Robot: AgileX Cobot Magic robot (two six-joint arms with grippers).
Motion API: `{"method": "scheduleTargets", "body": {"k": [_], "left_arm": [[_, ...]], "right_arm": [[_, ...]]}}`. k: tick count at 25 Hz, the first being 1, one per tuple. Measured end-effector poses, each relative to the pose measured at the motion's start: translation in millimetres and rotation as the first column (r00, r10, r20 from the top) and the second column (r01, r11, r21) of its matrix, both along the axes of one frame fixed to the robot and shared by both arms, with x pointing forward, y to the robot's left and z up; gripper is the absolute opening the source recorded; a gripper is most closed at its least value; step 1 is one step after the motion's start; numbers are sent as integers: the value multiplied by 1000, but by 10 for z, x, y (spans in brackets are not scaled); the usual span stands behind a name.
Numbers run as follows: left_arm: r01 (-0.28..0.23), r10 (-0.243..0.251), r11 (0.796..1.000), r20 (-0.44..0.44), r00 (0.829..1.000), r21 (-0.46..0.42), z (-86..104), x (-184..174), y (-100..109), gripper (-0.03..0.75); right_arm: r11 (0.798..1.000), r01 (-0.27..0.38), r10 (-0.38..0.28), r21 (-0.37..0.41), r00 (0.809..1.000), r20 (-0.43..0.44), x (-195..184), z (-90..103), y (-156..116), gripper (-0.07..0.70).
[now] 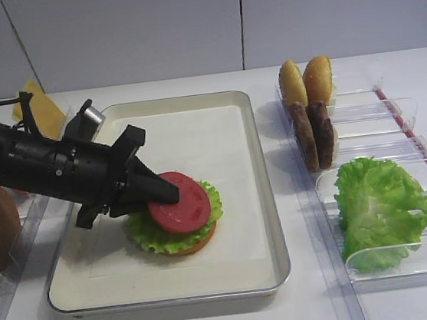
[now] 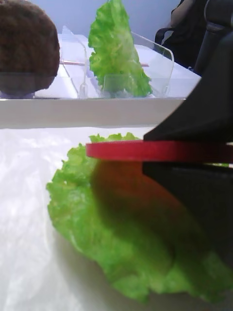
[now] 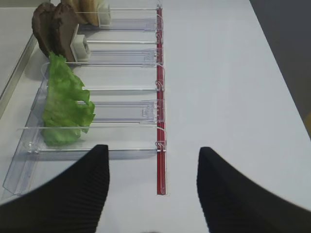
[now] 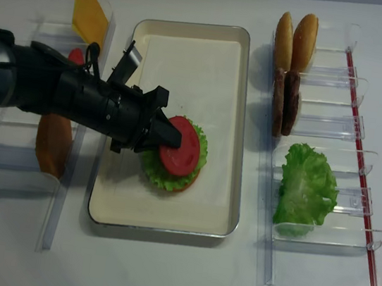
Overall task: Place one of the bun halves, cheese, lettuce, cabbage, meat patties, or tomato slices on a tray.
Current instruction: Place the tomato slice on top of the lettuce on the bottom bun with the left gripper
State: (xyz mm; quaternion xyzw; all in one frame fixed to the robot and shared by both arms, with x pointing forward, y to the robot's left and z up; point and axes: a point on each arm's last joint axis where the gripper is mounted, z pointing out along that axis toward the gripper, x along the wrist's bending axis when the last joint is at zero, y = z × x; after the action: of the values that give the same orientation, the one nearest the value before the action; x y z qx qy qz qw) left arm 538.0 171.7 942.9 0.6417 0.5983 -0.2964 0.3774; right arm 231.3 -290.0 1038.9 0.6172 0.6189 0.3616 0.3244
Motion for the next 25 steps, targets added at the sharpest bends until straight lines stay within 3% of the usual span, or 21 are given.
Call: {"method": "scheduleTargets", "body": {"k": [4,10,14,25], "left_arm": [[-7,7,1000,-10,1000,5,-4,0,0,50],[-15,15,999,-25,1000,29,-23,-2,13,170],[-26,27,999,-44,999,32,-22,1,15,204],[75,-54,980,-115,992,187,163,122,68,236]], "right_arm": [[1000,0,0,0,1000,0,0,0,0,438],[1000,-1,1,-2,1000,0,0,0,0,438],[1000,-1,1,-2,1000,0,0,0,0,438],[1000,-1,1,-2,1000,0,0,0,0,438]]}}
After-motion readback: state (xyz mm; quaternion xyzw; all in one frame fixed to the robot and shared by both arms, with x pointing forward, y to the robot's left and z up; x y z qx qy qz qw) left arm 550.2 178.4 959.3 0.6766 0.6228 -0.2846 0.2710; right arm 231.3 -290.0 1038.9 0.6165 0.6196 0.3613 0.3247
